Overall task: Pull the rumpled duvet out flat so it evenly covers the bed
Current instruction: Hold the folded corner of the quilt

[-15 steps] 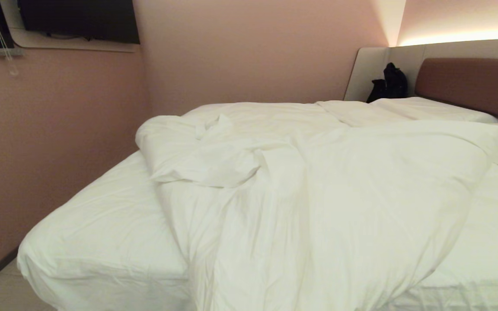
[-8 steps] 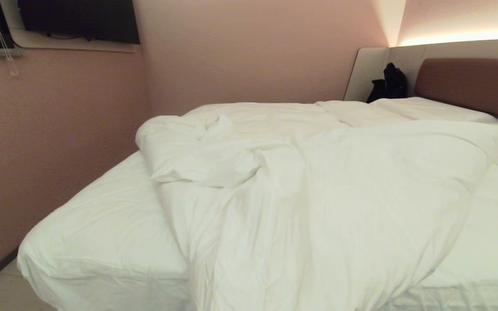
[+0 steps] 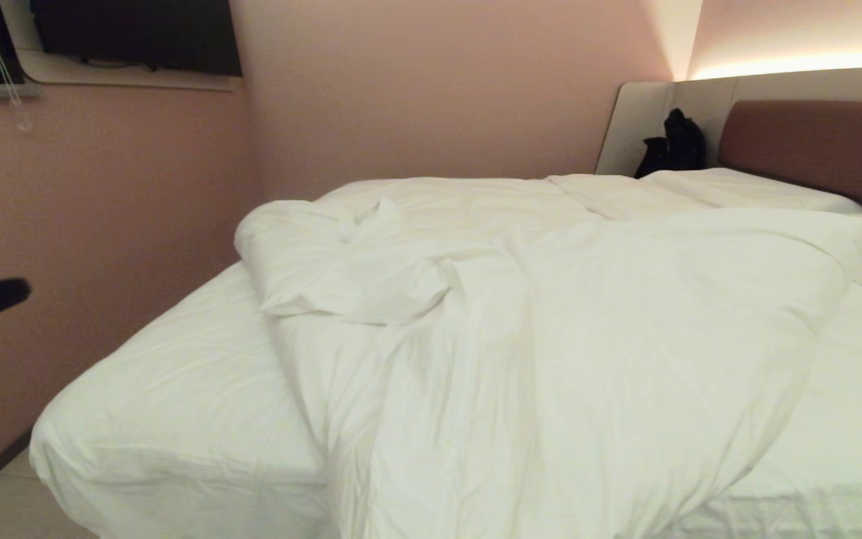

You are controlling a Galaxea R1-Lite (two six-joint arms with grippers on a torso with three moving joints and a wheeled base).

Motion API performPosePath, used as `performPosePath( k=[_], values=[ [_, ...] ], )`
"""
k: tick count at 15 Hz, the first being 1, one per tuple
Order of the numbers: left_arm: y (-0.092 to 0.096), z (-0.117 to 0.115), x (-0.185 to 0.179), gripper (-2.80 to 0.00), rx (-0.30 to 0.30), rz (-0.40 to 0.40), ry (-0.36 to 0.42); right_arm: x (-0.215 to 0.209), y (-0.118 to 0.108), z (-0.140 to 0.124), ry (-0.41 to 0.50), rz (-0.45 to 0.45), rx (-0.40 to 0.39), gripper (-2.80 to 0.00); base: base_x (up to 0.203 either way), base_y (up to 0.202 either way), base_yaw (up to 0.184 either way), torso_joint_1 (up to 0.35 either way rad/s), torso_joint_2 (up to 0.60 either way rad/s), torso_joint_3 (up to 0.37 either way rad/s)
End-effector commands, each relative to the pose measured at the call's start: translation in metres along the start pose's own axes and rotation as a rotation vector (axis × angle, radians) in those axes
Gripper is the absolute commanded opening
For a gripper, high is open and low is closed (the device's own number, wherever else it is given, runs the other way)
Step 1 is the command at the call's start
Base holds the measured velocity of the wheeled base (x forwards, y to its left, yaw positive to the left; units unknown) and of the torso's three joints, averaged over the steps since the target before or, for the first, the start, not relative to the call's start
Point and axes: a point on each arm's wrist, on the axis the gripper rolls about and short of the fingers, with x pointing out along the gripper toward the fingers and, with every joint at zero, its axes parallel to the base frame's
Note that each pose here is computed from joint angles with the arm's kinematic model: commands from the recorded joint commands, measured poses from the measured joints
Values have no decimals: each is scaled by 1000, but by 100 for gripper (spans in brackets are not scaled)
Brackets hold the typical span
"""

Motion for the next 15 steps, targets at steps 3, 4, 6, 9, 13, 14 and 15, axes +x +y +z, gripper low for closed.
performPosePath(
  k=[3,4,6,9,13,14,15],
  values=[
    [32,26,160,-280,-182,78,224,0,0,0,-1,0,1,-280,0,0,0,0,0,0],
    [38,27,188,-280,-211,84,243,0,0,0,1,0,0,-280,0,0,0,0,0,0],
    [50,24,237,-280,-250,93,278,0,0,0,0,0,1,-280,0,0,0,0,0,0],
    [65,9,287,-280,-256,99,323,0,0,0,0,0,0,-280,0,0,0,0,0,0],
    [71,1,307,-280,-226,92,339,0,0,0,1,0,0,-280,0,0,0,0,0,0],
    [73,-2,313,-280,-228,93,344,0,0,0,1,1,0,-280,0,0,0,0,0,0],
    [78,-9,321,-280,-235,100,362,0,0,0,-1,0,1,-280,0,0,0,0,0,0]
  ],
)
